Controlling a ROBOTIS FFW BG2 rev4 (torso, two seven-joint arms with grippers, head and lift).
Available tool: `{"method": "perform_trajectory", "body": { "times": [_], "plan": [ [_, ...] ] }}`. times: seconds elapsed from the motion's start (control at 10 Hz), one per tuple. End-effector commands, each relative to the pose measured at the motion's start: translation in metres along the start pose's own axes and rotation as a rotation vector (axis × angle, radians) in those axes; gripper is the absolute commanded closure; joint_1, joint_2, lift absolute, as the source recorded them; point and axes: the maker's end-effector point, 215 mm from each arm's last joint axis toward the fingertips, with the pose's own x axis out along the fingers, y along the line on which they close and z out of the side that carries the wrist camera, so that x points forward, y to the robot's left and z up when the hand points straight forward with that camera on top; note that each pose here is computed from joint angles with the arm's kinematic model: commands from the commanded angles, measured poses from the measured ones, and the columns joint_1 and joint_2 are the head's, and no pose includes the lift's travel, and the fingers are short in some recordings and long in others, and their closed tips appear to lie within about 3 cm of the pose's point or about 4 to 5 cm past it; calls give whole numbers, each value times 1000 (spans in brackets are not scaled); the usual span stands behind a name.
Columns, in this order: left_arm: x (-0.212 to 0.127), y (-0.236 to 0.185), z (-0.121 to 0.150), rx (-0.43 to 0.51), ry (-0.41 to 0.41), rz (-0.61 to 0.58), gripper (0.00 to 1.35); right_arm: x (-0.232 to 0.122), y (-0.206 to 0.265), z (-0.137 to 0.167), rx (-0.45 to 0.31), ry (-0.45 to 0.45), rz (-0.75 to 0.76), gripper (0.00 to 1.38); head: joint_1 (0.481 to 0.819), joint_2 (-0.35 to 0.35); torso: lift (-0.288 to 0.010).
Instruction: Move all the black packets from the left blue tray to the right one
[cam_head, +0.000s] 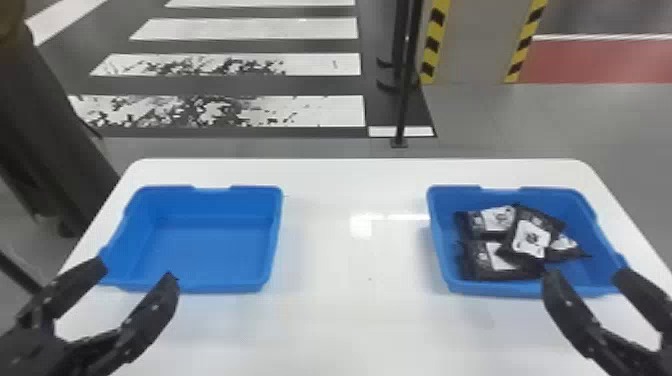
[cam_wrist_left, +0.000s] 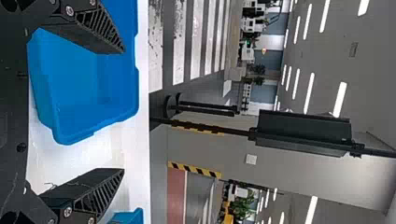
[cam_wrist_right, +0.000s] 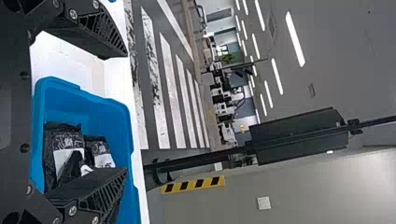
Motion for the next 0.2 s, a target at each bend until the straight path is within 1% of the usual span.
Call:
{"method": "perform_trajectory", "body": {
  "times": [0.0,0.1],
  "plan": [
    [0,0,0,-2,-1,2,136,0,1,0,2,-1,3,153,695,33,-140],
    [0,0,0,-2,-1,2,136,0,0,-1,3,1,1,153,695,34,-140]
  ]
}}
